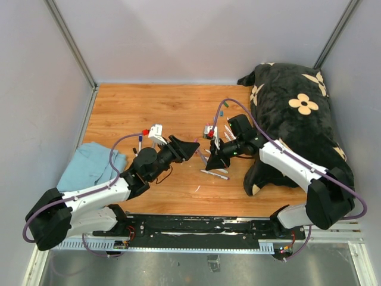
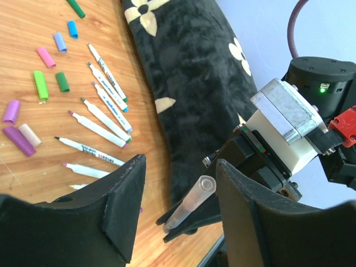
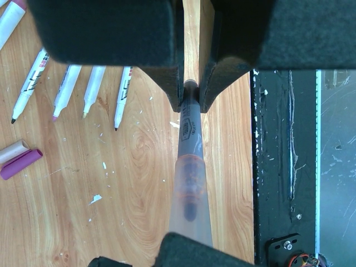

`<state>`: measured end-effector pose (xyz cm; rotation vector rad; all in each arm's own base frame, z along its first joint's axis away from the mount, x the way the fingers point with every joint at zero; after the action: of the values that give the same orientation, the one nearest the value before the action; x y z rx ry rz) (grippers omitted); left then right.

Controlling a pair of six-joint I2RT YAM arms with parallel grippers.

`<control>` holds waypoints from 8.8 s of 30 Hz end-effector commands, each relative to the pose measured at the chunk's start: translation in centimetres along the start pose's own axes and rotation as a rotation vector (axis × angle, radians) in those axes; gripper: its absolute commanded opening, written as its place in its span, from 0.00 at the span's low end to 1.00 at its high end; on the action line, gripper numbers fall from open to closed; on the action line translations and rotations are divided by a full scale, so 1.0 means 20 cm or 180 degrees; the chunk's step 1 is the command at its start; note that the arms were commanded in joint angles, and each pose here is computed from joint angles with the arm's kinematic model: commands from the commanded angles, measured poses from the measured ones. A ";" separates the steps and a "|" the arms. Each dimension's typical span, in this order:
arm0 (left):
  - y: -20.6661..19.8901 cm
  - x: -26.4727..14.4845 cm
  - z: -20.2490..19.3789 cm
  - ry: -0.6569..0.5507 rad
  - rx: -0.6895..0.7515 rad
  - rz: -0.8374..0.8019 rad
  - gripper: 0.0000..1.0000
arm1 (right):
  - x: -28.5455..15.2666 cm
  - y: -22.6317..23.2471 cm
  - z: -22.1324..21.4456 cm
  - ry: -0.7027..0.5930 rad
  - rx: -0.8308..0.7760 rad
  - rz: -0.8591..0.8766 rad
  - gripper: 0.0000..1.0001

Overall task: Open the pen caps
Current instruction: Open the pen cap from the pen, then place the pen at the center of the board, then place the pen cap at the center of the board, then pick up the pen from the center of the board.

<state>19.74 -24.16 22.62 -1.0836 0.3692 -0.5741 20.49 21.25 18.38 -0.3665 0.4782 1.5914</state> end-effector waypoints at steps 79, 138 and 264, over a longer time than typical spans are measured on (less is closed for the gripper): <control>0.58 -0.23 0.19 -0.0552 -0.0243 0.1181 0.00 | 0.34 -0.02 -0.30 0.2204 -0.0239 -0.0034 0.06; 0.75 -0.07 -0.06 0.0291 -0.0764 0.1669 0.03 | 0.26 -0.03 -0.17 0.2142 -0.0493 -0.0238 0.42; 1.16 0.12 0.58 0.0979 0.1446 0.3168 0.16 | 0.11 -0.04 -0.07 0.1626 -0.0408 -0.0212 0.50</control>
<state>34.66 -9.54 7.47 -0.2678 0.8758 0.0858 20.80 23.02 13.91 -0.9534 0.7924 1.4581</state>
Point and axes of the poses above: each gripper's point midway between its finger pads, its own x axis out along the fingers, its own y axis along the line the jaws close on, z = x × y, the point moved 7 cm from there along -x, back along the fingers, and after that the axes turned 13 degrees about -x, right-handed, at the moved point
